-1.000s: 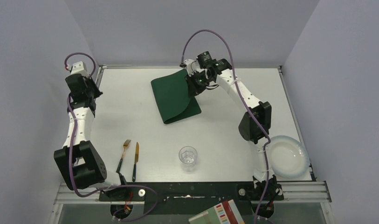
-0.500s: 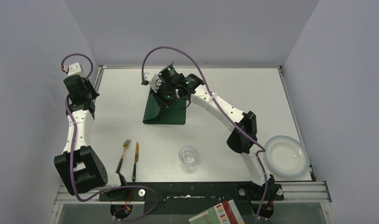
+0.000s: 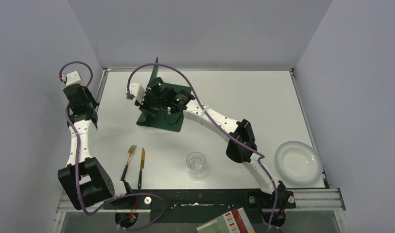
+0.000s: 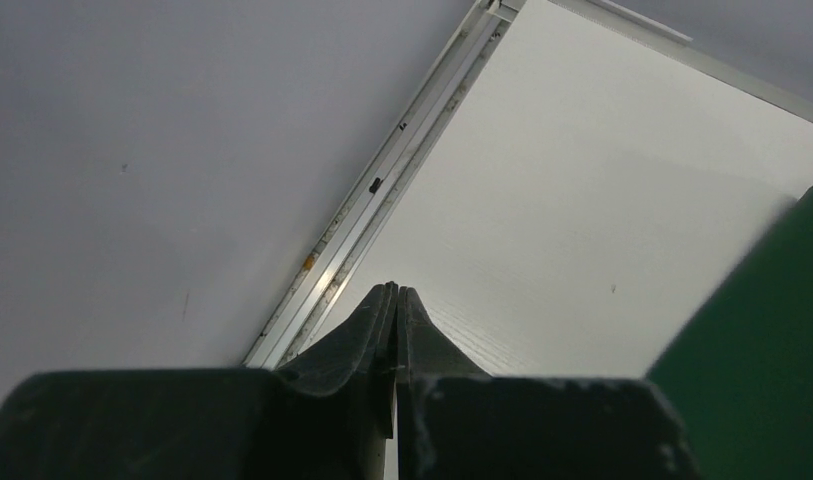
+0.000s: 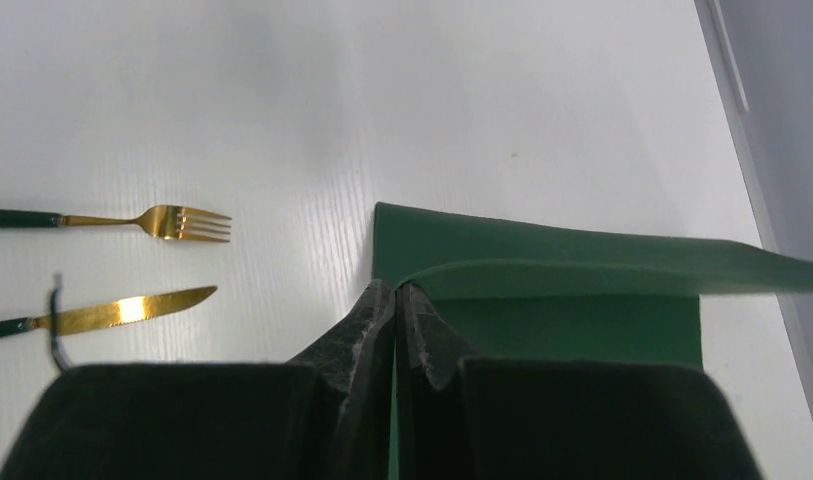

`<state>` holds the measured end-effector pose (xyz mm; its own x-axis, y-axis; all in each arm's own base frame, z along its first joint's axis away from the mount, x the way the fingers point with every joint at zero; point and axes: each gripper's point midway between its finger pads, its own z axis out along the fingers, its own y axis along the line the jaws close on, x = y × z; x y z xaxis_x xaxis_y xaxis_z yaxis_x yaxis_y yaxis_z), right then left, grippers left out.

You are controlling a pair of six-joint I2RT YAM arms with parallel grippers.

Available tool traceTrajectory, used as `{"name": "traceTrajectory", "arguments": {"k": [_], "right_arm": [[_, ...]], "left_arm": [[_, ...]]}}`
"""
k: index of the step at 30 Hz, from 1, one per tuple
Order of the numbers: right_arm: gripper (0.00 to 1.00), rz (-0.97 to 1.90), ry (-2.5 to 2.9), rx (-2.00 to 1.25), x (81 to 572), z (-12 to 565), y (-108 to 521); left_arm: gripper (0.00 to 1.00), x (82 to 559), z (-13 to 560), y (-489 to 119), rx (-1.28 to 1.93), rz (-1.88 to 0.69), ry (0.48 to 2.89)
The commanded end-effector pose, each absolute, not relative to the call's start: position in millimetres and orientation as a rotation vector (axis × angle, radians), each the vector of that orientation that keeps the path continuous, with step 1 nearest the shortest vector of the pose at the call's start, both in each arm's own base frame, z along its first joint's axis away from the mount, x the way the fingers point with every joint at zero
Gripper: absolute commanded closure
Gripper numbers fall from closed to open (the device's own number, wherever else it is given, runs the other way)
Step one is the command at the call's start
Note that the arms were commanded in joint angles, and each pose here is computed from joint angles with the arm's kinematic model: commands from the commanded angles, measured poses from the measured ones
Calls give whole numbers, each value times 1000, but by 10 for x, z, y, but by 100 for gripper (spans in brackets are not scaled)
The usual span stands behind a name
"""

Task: Set the dinner table for one person
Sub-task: Move the napkin to the center of the board.

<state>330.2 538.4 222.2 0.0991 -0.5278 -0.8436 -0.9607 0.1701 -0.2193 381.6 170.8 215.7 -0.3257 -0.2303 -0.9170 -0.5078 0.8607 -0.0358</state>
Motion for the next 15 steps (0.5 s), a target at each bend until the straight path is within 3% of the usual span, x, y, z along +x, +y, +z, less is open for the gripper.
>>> {"name": "traceTrajectory", "arguments": {"k": [1,9,13,14,15], "right_arm": [[100,683,1406,-1468,3322,2254,5769],[95,699,1292,-1454,3229,2178,6198],[100,639,1202,-1439,3172,2361,6318],[100,627,1182,-1430,3167,2437,6331],[100,618,1166,-1420,3160,2515,6337]], "left_arm": [[100,3759,2531,1803,-539,354,1792],[100,3584,2454,1937,-575,409,1783],[100,3588,2347,1926,-577,384,1805],[96,3595,2313,1918,-576,375,1814],[84,3602,2281,1899,-569,359,1823]]}}
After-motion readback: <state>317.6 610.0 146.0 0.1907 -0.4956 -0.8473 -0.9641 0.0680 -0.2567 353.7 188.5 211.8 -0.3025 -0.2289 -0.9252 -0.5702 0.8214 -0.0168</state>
